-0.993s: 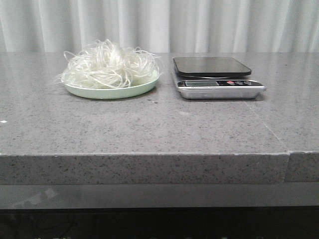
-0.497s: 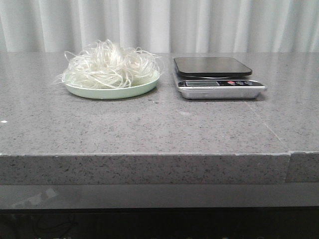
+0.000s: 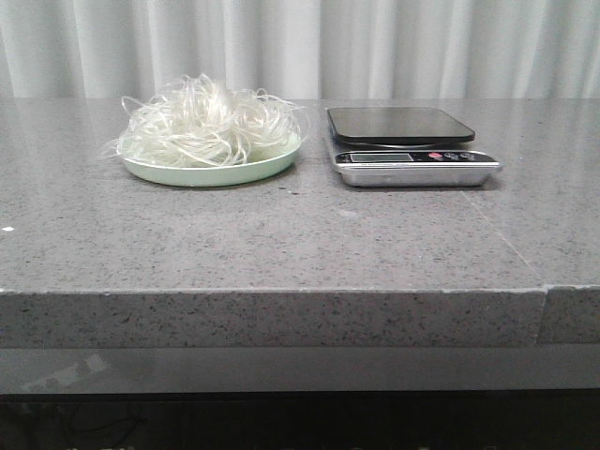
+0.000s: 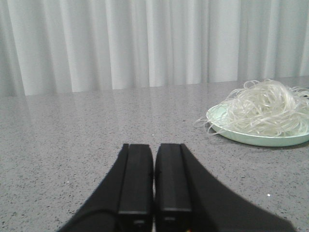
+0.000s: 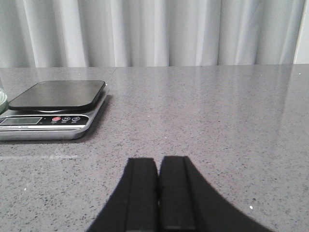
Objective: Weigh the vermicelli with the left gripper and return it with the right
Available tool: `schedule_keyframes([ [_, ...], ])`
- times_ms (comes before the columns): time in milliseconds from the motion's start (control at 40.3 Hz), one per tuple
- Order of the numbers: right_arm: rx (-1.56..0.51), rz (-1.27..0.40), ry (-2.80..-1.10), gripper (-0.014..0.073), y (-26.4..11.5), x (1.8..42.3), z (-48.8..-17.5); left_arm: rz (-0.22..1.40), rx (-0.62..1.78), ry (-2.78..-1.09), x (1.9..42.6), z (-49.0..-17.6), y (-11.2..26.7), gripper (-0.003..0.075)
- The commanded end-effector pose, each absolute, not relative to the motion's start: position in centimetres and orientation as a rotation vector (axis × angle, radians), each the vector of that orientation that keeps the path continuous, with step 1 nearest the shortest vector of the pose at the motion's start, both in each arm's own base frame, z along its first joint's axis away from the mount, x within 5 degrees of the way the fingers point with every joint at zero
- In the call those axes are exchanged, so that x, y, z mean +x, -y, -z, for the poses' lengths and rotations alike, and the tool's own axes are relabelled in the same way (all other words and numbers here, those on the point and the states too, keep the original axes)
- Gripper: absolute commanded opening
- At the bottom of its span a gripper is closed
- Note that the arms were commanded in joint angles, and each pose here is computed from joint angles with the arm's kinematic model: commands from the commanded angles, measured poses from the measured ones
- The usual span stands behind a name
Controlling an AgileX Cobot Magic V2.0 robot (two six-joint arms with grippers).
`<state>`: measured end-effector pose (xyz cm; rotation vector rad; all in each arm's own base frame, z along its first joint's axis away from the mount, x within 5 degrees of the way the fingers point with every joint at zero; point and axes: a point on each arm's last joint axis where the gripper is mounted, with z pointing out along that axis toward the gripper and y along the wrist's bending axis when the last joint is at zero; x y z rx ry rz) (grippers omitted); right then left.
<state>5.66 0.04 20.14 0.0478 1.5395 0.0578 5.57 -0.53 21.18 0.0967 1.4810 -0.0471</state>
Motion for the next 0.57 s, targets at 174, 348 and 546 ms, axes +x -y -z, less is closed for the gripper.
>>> schedule_keyframes([
  [174,0.044,-0.051,-1.435,0.0148,0.01,5.46,-21.1,0.062,0.081,-1.421,5.5,-20.7,0.53,0.0155],
  [348,0.044,-0.051,-1.435,0.0148,0.01,5.46,-21.1,0.062,0.081,-1.421,5.5,-20.7,0.53,0.0155],
  [546,0.044,-0.051,-1.435,0.0148,0.01,5.46,-21.1,0.062,0.081,-1.421,5.5,-20.7,0.53,0.0155],
])
